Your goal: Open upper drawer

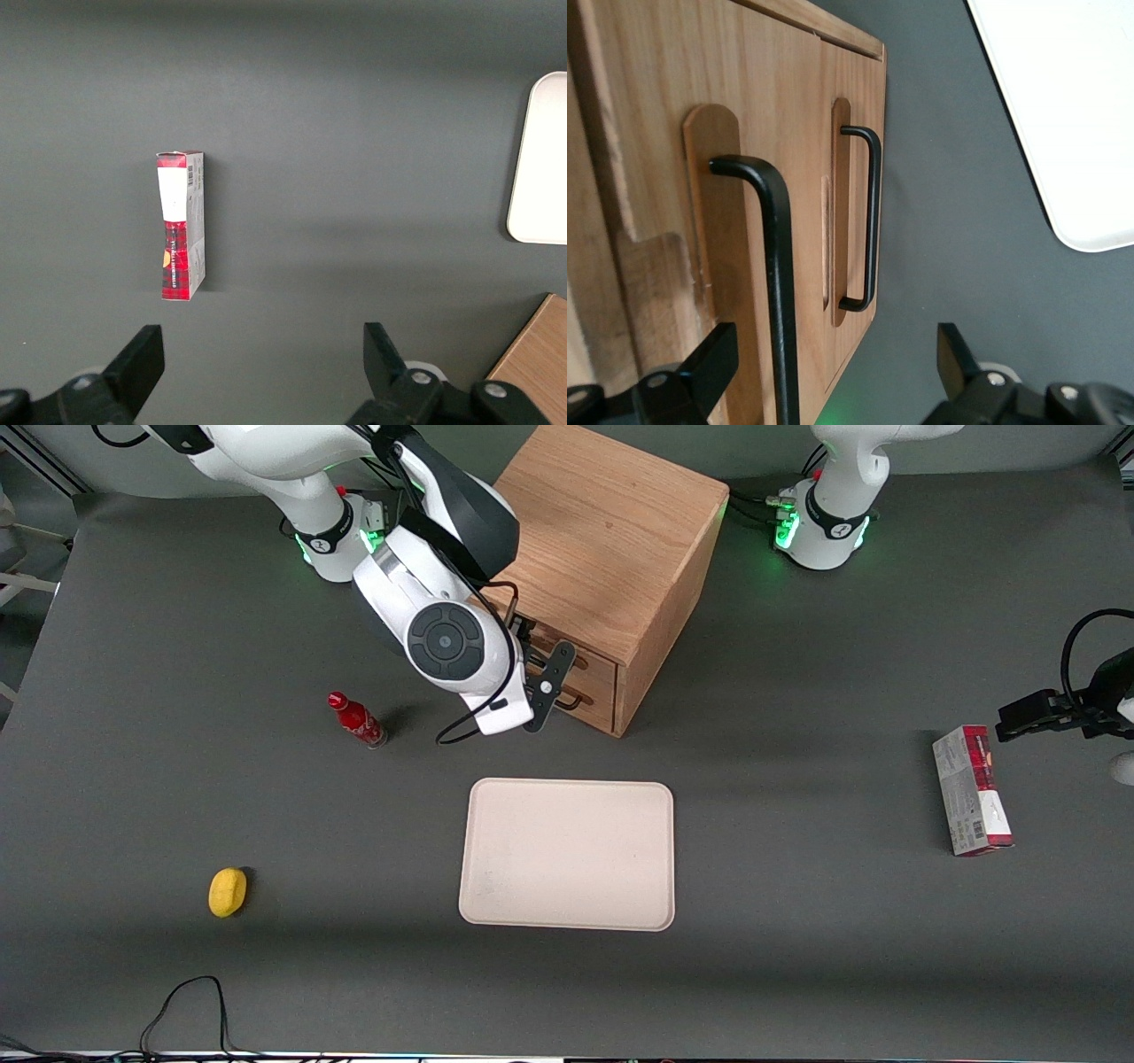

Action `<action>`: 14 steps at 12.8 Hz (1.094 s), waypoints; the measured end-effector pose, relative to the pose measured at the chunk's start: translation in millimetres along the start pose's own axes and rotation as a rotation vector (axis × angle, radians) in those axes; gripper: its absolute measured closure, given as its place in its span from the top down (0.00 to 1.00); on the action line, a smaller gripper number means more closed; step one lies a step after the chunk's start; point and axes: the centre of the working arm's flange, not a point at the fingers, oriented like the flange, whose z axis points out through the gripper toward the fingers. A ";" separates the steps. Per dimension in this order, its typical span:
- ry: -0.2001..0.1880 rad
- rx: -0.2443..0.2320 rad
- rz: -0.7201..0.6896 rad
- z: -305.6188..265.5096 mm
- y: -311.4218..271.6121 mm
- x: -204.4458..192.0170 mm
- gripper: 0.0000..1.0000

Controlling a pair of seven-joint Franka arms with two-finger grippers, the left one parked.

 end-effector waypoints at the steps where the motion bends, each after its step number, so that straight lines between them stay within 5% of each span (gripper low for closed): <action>1: -0.001 0.000 0.002 4.1 1.0 0.4 1.00; 14: 0.030 -0.014 0.020 30.9 13.8 4.5 1.00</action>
